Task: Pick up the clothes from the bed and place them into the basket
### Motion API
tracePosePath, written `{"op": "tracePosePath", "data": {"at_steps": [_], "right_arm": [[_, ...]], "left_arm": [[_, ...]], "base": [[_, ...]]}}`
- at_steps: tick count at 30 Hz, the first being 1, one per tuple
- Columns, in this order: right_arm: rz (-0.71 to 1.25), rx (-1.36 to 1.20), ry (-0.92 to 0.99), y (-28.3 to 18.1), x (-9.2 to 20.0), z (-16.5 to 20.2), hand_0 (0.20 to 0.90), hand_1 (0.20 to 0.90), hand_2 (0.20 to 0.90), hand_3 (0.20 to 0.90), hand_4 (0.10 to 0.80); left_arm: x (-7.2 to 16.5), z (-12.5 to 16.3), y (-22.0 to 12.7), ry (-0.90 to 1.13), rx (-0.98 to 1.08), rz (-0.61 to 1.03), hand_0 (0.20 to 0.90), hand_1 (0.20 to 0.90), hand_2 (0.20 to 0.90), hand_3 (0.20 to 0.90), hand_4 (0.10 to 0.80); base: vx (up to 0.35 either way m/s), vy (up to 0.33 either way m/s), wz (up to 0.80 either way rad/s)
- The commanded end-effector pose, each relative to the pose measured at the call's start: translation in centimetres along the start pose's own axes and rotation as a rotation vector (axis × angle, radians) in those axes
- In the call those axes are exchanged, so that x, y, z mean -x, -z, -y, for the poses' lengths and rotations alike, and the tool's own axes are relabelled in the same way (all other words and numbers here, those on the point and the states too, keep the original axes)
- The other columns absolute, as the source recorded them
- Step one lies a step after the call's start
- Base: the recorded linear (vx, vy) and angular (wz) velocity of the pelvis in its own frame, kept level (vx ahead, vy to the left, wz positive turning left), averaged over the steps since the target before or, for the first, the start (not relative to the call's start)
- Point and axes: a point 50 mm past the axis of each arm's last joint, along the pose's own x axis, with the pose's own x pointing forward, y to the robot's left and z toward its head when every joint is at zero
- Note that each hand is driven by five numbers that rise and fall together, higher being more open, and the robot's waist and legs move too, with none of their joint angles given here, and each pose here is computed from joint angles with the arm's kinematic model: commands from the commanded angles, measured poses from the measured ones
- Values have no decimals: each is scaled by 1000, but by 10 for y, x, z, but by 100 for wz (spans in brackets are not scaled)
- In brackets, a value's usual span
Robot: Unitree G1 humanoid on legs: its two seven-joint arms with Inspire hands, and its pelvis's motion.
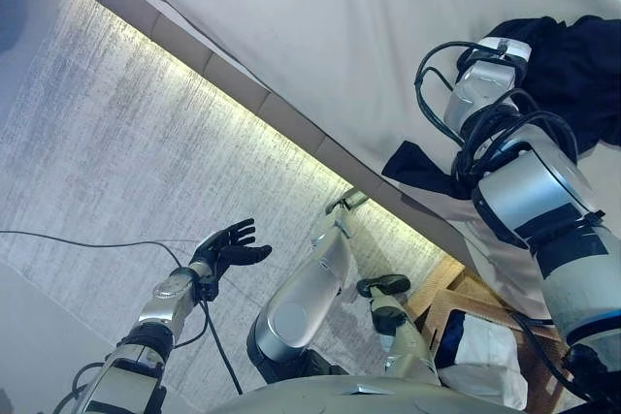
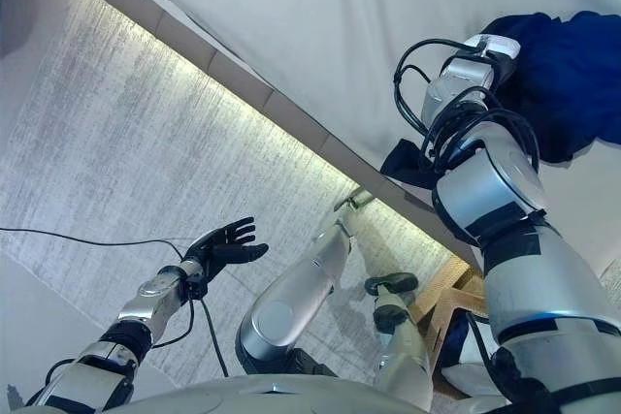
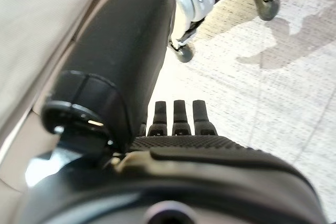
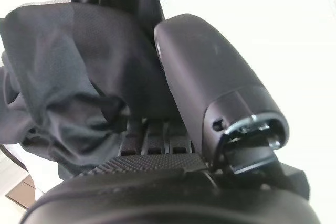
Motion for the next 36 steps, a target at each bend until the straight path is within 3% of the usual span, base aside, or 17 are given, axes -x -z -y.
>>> {"op": "tracePosePath", "data": {"at_steps": [1,8,12,17,23,36], "right_arm": [[73,-133,252,-1,1,25,300,300,300,200,100],[395,-445,821,-18,51,114,300,300,300,200,100],[497,-567,990,8,71,132,300,300,300,200,100],[532,-623,1079,47,85,124,300,300,300,200,100],[526,-648,1186,84,99,115,300,300,300,200,100],[549,-688,1251,123,108,120,300,300,300,200,100]], "left_arm": [[21,-37,16,-106,-52,-60,900,900,900,900,800],[37,-45,43,-208,-33,-81,900,900,900,900,800],[48,-52,60,-268,-30,-139,900,900,900,900,800],[63,-54,88,-292,-42,-266,900,900,900,900,800],[77,-38,127,-276,-65,-448,900,900,900,900,800],[61,5,142,-155,-97,-552,900,900,900,900,800]], "base": [[-9,-60,-22],[-15,-52,-38],[61,-112,-49],[104,-86,-41],[72,-41,-25],[21,-19,-41]]}}
